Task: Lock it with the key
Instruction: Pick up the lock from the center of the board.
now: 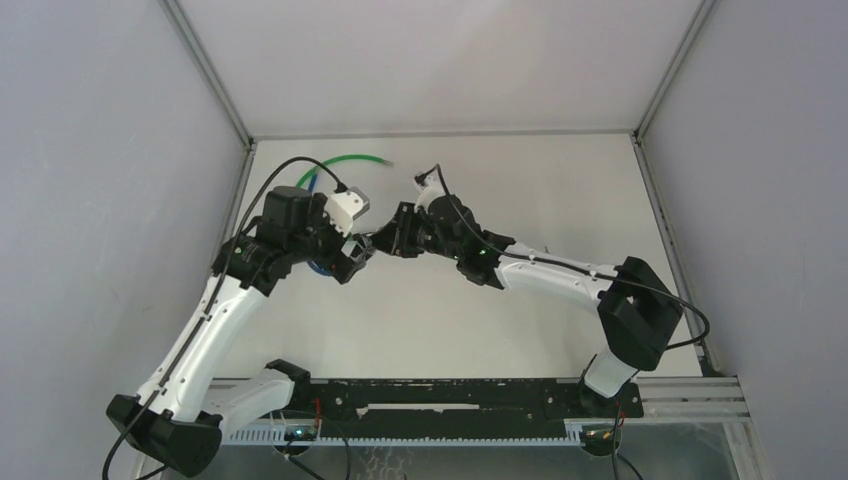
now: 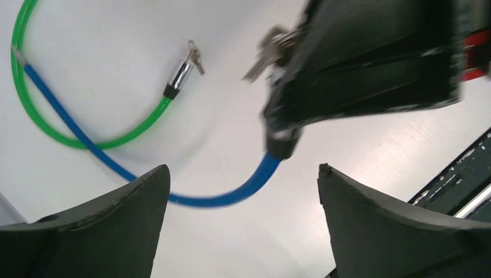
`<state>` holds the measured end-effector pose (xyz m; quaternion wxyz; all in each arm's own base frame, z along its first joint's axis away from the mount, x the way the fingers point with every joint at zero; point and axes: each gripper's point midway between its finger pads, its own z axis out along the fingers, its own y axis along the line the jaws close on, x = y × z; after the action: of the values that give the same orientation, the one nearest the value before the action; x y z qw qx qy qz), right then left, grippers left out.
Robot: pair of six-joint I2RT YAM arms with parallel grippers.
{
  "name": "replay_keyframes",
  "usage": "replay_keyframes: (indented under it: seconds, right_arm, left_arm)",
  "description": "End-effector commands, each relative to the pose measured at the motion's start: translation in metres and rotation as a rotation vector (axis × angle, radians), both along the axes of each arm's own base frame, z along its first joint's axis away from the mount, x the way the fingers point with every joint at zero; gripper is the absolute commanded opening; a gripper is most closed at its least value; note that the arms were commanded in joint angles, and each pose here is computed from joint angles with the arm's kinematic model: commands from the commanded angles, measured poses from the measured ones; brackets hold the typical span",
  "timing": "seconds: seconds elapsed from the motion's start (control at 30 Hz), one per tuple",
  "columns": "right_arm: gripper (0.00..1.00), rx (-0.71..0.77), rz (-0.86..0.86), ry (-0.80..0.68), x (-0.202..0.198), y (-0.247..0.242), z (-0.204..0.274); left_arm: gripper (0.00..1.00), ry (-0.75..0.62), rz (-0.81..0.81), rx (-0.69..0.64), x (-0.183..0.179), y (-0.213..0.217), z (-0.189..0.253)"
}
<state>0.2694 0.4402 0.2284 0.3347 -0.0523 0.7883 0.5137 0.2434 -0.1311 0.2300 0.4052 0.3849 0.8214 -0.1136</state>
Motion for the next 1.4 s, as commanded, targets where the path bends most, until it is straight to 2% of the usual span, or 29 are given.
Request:
replay_keyframes:
  seconds: [0.0,0.1,0.2,0.27,0.33,0.4,0.5,0.57,0.7,0.87,1.07,1.1,1.17,1.23,1.37]
  right_arm:
    - [0.00,-0.027,0.049,-0.047,-0.017,-0.022,0.011]
    - [0.00,-0.079,0.066,0.000,-0.028,-0.030,-0.016]
    - [0.00,-0.109,0.071,0.025,-0.034,-0.037,-0.038]
    - [0.00,-0.126,0.078,0.037,-0.038,-0.040,-0.048]
    - [0.00,-0.143,0.073,0.048,-0.038,-0.042,-0.058]
    - [0.00,-0.158,0.071,0.056,-0.038,-0.043,-0.065]
    - [0.00,-0.170,0.069,0.061,-0.038,-0.044,-0.069]
    - [0.00,-0.173,0.068,0.062,-0.039,-0.044,-0.070]
    - [0.00,-0.180,0.063,0.068,-0.039,-0.046,-0.073]
    - [0.00,-0.192,0.050,0.060,-0.037,-0.049,-0.072]
    - [0.00,-0.205,0.035,0.041,-0.034,-0.055,-0.069]
    - [0.00,-0.208,0.032,0.039,-0.034,-0.056,-0.069]
    - [0.00,-0.209,0.036,0.032,-0.034,-0.056,-0.068]
    - [0.00,-0.192,0.044,0.028,-0.035,-0.057,-0.067]
    - [0.00,-0.158,0.054,0.038,-0.034,-0.068,-0.072]
  left_arm:
    - [1.00,0.031,0.193,0.003,0.009,0.025,0.012]
    - [0.98,0.175,0.368,0.010,0.025,0.052,-0.001]
    - [0.85,0.377,0.596,0.067,0.048,0.092,-0.034]
    - [0.78,0.564,0.718,0.089,0.056,0.112,-0.065]
    - [0.74,0.730,0.815,0.032,0.063,0.121,-0.096]
    - [0.76,0.823,0.867,-0.069,0.075,0.118,-0.122]
    - [0.82,0.814,0.889,-0.142,0.100,0.114,-0.147]
    - [0.83,0.783,0.912,-0.133,0.111,0.118,-0.158]
    - [0.76,0.747,0.992,-0.036,0.117,0.139,-0.184]
    - [0.56,0.812,0.984,0.015,0.109,0.133,-0.212]
    - [0.55,0.797,0.961,0.096,0.111,0.130,-0.214]
    - [0.50,0.800,0.959,0.108,0.111,0.129,-0.214]
    - [0.30,0.816,0.946,0.114,0.110,0.125,-0.213]
    - [0.02,0.840,0.930,0.120,0.106,0.122,-0.214]
    - [0.00,0.804,0.918,0.117,0.102,0.125,-0.198]
